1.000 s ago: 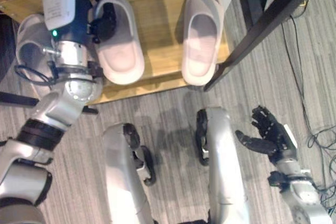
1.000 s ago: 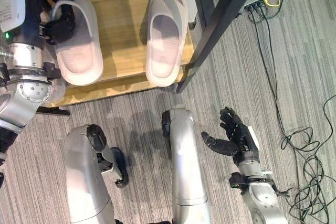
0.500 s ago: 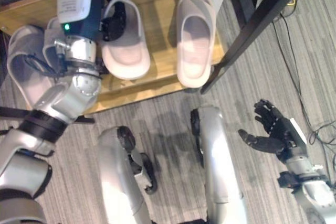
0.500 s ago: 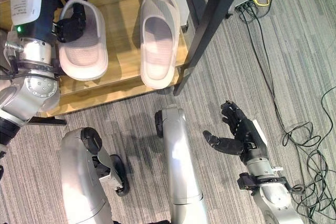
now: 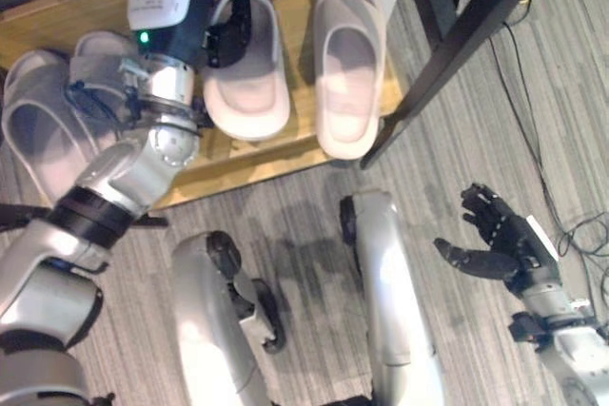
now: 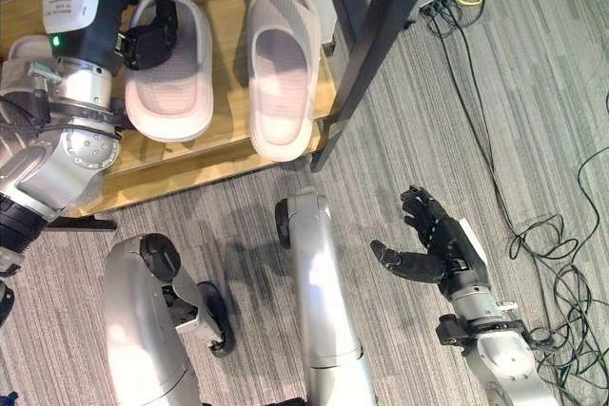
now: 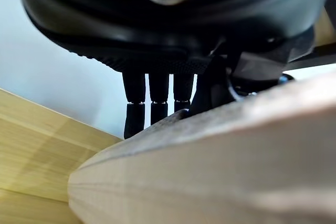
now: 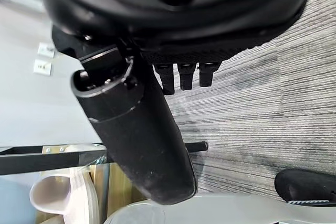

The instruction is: Arrange the slippers neatly on the shoe rack.

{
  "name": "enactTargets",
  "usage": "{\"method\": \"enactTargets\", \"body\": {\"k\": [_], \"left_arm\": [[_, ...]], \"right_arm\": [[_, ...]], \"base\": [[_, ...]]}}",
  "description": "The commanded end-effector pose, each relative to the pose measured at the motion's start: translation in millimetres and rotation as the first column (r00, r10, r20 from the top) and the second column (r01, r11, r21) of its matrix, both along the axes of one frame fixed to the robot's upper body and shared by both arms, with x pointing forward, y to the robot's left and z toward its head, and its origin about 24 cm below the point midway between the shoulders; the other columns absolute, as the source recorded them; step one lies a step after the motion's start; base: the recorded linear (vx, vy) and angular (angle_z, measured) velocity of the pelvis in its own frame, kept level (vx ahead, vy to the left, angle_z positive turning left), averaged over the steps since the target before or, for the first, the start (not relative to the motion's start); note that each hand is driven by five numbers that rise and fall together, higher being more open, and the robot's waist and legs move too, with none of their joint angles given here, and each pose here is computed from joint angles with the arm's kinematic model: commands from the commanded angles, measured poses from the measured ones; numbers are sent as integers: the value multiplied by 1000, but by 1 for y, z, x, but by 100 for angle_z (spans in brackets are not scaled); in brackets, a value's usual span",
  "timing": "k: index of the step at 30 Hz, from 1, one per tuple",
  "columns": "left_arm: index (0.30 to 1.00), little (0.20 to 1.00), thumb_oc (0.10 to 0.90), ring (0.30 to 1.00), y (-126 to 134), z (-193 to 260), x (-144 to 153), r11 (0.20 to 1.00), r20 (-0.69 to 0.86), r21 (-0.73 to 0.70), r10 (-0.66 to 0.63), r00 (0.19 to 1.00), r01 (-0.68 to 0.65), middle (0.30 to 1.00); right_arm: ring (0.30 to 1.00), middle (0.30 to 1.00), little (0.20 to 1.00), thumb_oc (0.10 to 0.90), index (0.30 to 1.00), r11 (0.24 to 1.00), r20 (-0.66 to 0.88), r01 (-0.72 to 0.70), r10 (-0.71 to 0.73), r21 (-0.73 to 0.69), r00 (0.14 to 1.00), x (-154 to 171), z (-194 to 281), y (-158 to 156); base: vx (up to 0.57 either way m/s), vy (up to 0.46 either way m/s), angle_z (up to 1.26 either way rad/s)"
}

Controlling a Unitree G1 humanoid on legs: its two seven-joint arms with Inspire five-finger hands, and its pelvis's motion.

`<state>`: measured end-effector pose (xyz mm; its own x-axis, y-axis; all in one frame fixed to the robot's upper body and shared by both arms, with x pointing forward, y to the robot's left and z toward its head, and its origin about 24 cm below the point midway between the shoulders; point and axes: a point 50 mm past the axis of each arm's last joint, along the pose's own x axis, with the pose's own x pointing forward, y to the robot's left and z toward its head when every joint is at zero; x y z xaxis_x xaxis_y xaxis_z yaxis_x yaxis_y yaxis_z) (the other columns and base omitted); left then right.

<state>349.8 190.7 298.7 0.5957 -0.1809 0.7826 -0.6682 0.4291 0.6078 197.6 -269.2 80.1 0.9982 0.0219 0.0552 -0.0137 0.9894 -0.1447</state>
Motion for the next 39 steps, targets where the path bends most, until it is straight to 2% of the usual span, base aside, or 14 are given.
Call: {"method": "enactTargets", "body": {"k": [1,3,6,7,8,18,28,33,39], "left_arm": [[300,300,400,300,-32,94,-26,994,359,-10,-95,929,105,300],[300,300,400,300,-39,91,-22,991,359,-47,-101,928,126,300],[300,300,400,300,-41,89,-18,990,350,-55,-100,931,127,300],[789,789,726,789,-40,88,-16,989,338,-70,-100,936,131,789],[900,900,800,900,-41,88,-16,988,335,-75,-104,936,137,900],[900,900,800,900,-40,72,-10,987,283,-82,-112,953,140,900],[900,900,800,900,-22,49,-7,995,210,-44,-76,975,87,900],[900,900,800,900,-19,37,-7,995,168,-34,-88,982,95,900],[900,900,800,900,-26,12,-7,984,83,-58,-161,984,166,900]], "right_arm": [[900,900,900,800,900,997,117,-36,44,-71,992,13,17,8],[900,900,900,800,900,996,58,-19,23,-82,998,16,-9,16],[900,900,900,800,900,998,54,-4,7,-66,999,22,-14,19],[900,900,900,800,900,999,53,-2,5,-54,999,24,-16,21],[900,900,900,800,900,999,52,-5,8,-54,999,26,-17,22],[900,900,900,800,900,998,27,-31,33,-54,999,26,-26,31],[900,900,900,800,900,996,-2,-55,55,-67,999,22,-34,35],[900,900,900,800,900,996,-16,-59,59,-71,998,21,-37,35],[900,900,900,800,900,996,-33,-61,59,-70,998,21,-42,38]], "base": [[12,-34,3],[12,-32,3],[4,6,3],[0,0,0],[0,0,0],[0,0,0],[0,0,0],[0,0,0],[-1,-1,1]]}}
